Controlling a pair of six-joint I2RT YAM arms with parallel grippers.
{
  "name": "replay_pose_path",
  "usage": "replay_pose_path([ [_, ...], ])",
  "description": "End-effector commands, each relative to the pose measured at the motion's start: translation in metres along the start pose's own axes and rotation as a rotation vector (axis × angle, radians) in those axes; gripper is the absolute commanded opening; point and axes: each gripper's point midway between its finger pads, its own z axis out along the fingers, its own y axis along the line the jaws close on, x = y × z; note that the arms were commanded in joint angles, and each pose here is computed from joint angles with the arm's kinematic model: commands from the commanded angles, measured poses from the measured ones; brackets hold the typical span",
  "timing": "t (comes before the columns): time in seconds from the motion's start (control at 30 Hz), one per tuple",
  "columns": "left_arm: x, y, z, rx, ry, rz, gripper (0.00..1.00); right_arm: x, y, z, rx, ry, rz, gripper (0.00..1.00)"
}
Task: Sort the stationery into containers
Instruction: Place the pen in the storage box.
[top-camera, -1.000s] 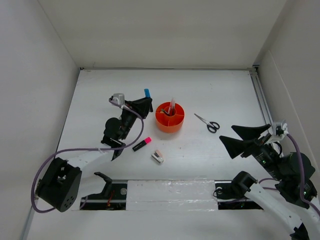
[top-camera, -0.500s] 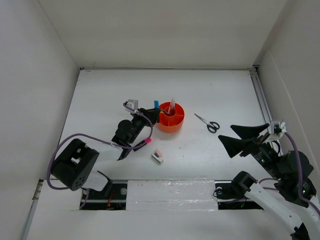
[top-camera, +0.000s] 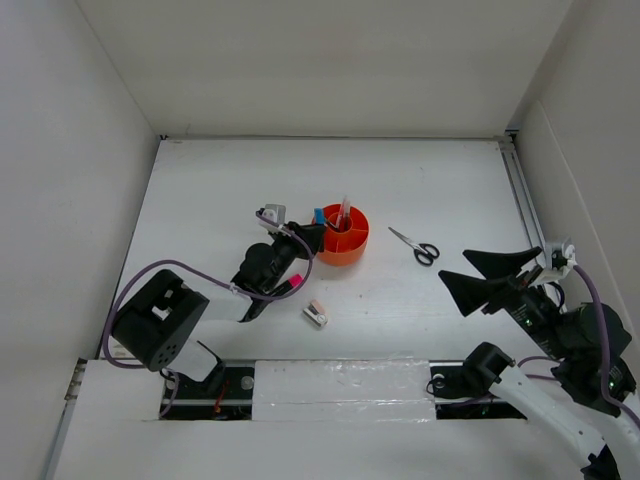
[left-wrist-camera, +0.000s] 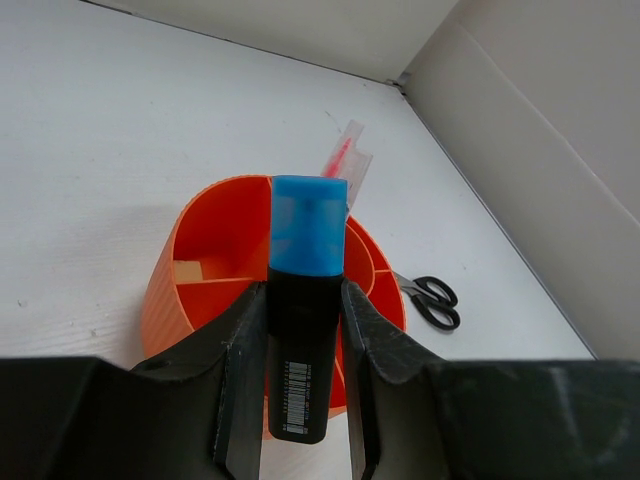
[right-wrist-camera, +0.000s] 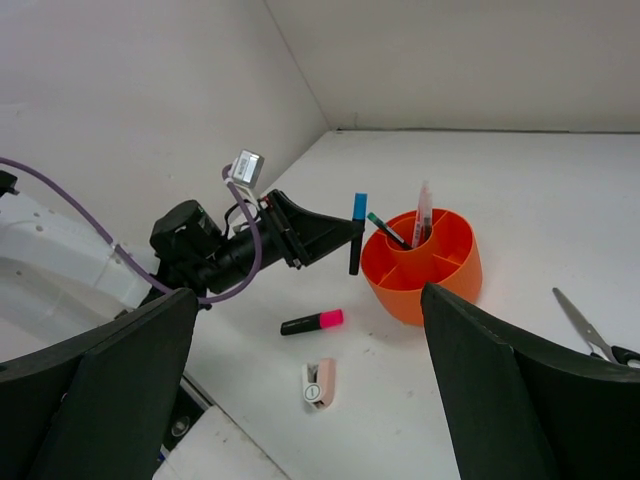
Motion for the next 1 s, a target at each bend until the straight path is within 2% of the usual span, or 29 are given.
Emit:
replay_pose_path([
  [0.0,-0.109,-0.065,-0.015,0.258,-0.429,-0.048,0.00,-0.012,0.007,0.000,-0.018,-0.016,-0.001,0.99],
  [0.4,-0.123,-0.069,-0.034,0.284,-0.489,-0.103,0.00,-0.010,0.010,0.008,-0.036,-0.008,-0.001,0.99],
  [0.7,-0.150,-0.088,-0.055,0.372,-0.569,-0.168,0.00,-0.004,0.008,0.011,-0.029,0.009,-0.002,0.99],
  [0.97,-0.158,-0.093,-0.048,0.377,-0.583,-0.157,0.00,-0.002,0.008,0.013,-0.025,0.017,-0.003,0.99],
])
